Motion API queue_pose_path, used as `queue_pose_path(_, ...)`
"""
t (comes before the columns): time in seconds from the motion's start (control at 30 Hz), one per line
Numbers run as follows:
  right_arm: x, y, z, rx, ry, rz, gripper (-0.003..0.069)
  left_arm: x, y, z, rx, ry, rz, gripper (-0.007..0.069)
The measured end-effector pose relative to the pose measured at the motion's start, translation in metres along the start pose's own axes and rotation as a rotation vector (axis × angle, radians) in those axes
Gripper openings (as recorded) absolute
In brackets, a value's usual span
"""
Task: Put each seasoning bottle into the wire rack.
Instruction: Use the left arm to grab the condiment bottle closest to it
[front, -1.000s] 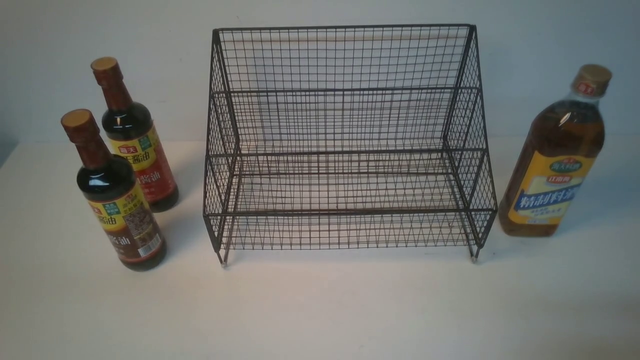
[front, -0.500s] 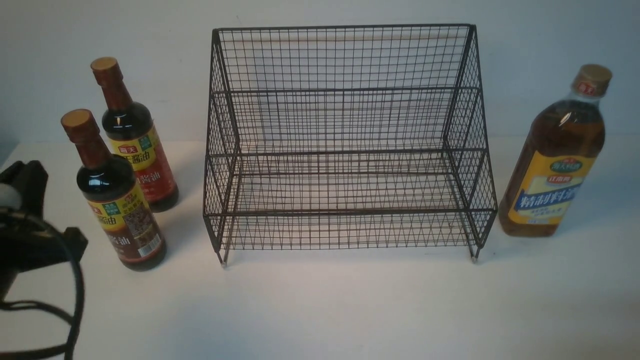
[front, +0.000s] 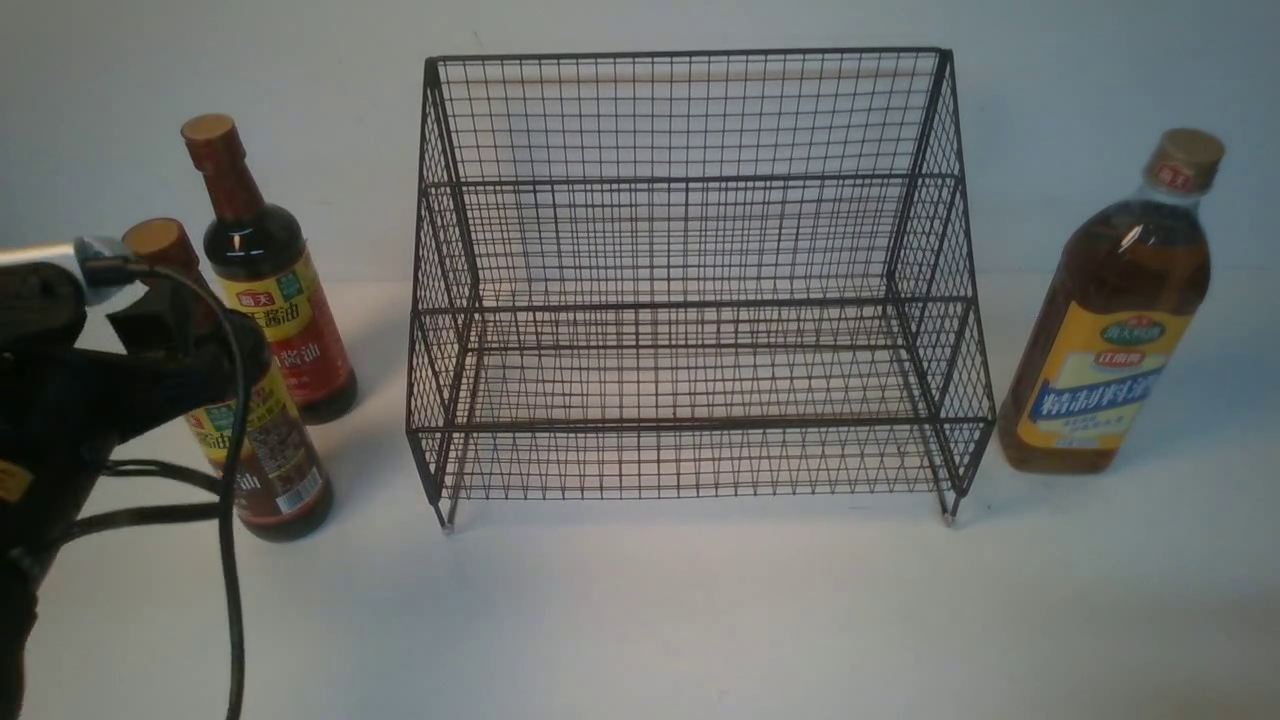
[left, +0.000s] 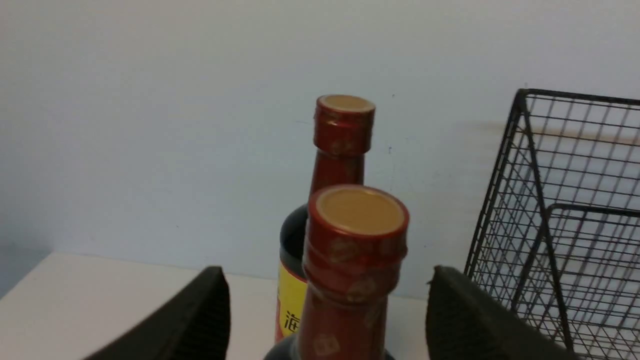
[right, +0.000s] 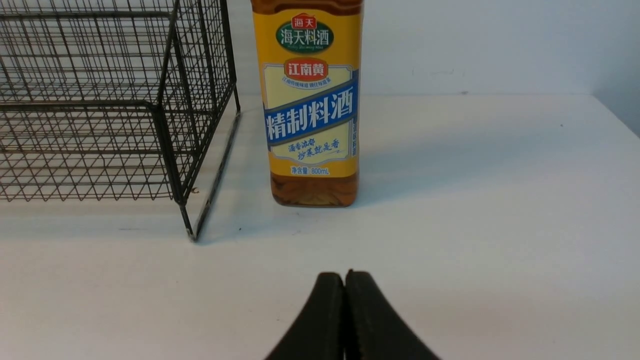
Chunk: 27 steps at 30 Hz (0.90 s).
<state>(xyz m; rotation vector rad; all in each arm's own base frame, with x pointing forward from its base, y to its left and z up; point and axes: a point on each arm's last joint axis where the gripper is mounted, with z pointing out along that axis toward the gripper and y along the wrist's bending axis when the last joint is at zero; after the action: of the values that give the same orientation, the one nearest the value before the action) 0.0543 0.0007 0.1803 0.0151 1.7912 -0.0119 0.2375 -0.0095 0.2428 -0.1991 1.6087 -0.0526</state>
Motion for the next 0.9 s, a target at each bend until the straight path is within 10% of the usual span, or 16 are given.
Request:
queue_pose_path(0.43, 0.000, 0.000, 0.000, 0.000, 0.000, 0.000, -0.0015, 0.015, -0.005, 0.041, -0.020, 0.064, 0.035, 0.0458)
queue_pose_path(0.57, 0.000, 0.000, 0.000, 0.000, 0.000, 0.000, -0.0015, 0.016, -0.005, 0.042, -0.020, 0.067, 0.057, 0.0255)
queue_pose_path(0.9, 0.000, 0.000, 0.000, 0.000, 0.000, 0.000, -0.0015, 0.003, -0.012, 0.024, 0.050, 0.159, 0.122, 0.0262)
